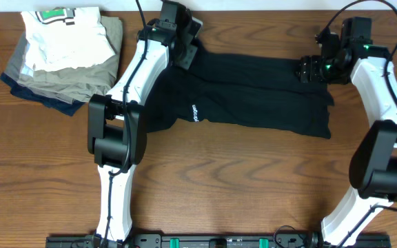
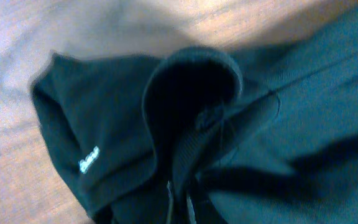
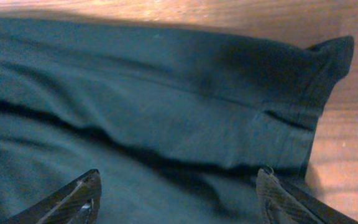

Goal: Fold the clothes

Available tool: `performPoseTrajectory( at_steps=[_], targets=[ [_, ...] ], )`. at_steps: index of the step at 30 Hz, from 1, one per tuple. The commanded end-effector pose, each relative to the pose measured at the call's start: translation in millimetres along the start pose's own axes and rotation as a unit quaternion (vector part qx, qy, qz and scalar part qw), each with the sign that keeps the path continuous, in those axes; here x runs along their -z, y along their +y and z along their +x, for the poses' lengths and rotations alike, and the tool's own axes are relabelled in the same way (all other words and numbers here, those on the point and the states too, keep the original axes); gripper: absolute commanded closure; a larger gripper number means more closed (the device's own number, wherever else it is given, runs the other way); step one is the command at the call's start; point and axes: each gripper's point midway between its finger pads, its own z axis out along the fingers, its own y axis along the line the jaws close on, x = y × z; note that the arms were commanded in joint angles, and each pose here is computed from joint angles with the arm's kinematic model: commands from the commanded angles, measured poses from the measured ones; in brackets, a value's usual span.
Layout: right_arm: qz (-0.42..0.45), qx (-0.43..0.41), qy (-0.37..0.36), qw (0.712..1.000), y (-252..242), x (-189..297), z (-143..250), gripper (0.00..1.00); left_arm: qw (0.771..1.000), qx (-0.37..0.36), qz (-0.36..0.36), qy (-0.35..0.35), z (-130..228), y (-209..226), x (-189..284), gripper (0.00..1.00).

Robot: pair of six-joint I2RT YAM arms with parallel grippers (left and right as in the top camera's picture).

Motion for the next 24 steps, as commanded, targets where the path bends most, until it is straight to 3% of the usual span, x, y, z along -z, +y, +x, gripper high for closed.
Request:
performPoseTrajectory(
  at_steps=[1, 12, 24],
  targets=[
    [0.032, -0.007, 0.01, 0.999, -17, -25, 1, 0.22, 1.0, 0.004, -0.001, 0.003, -1, -4, 10, 0.94],
    [0.058, -0.067, -0.024, 0.996, -84, -75, -5, 0.19, 1.0, 0.004, -0.001, 0.003, -1, -4, 10, 0.94],
    [0.011, -0.079, -0.016, 0.997, -84, -102, 6, 0.3, 1.0, 0.004, -0.002, -0.001, -3, -3, 10, 0.94]
  ],
)
